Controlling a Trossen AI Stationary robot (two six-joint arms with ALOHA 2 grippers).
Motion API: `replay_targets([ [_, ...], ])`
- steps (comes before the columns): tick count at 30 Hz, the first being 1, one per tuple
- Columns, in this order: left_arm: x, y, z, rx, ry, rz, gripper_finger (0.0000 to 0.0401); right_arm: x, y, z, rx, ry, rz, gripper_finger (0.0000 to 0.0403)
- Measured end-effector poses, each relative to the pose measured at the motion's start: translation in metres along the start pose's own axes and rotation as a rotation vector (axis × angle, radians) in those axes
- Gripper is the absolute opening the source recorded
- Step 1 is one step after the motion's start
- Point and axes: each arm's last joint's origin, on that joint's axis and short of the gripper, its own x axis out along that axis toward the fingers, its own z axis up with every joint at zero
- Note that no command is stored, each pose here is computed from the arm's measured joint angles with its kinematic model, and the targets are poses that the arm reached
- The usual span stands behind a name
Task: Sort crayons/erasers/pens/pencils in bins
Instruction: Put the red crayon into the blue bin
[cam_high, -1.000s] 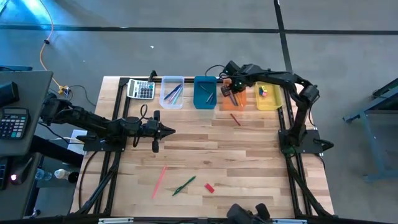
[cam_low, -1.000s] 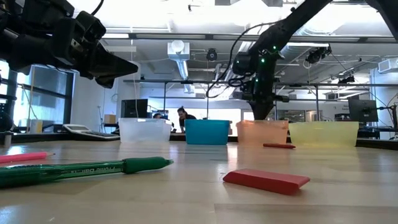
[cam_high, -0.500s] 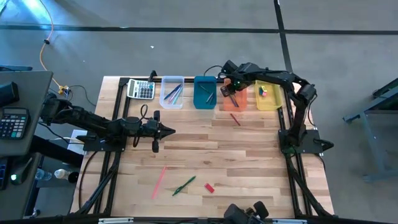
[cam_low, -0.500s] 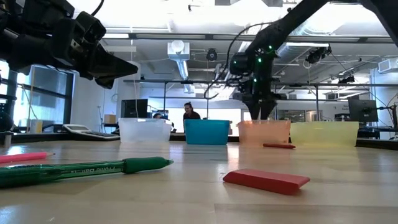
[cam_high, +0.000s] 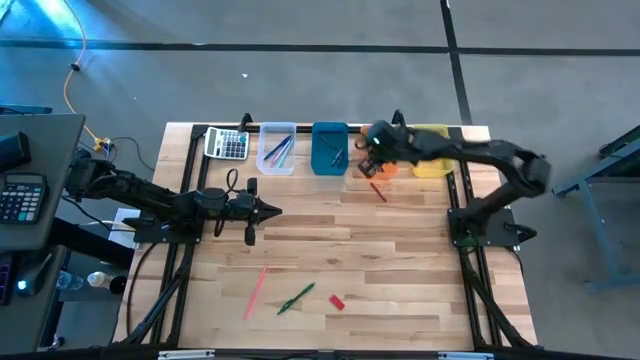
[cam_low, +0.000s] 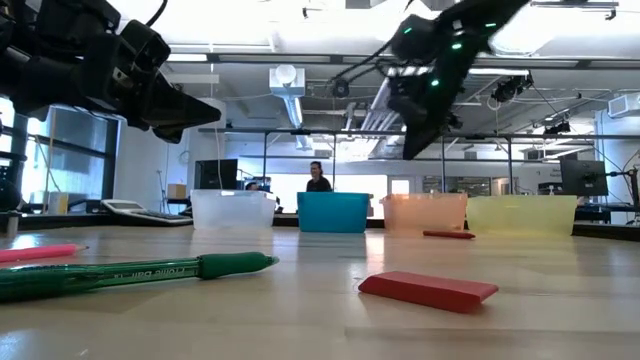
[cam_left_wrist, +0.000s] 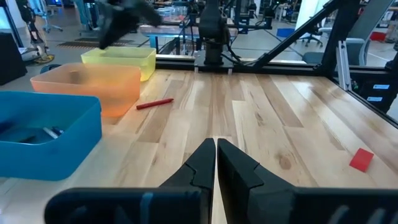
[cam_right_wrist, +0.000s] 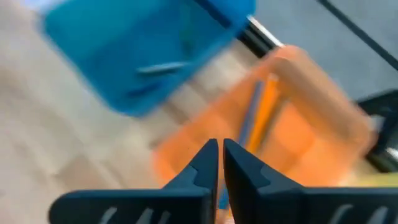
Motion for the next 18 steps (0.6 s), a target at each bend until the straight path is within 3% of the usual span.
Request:
replay_targets([
  [5, 0.0, 0.0, -0.001, 0.0, 0.012, 0.001, 0.0007, -0.015, 0.025, -0.044, 0.023, -0.212, 0.146, 0.0008],
  [8, 0.001, 0.0, -0.004, 0.003, 0.055, 0.006, 0.0007, -0.019, 0.037, -0.069, 0.031, -0.259, 0.22, 0.0003],
  [13, 0.002, 0.001, -0.006, 0.001, 0.1, 0.023, 0.0007, -0.022, 0.051, -0.103, 0.028, -0.231, 0.16, 0.0007],
  [18, 0.002, 0.001, -0.006, -0.029, 0.101, 0.029, 0.0007, -0.023, 0.055, -0.117, 0.088, -0.164, 0.116, 0.0017],
])
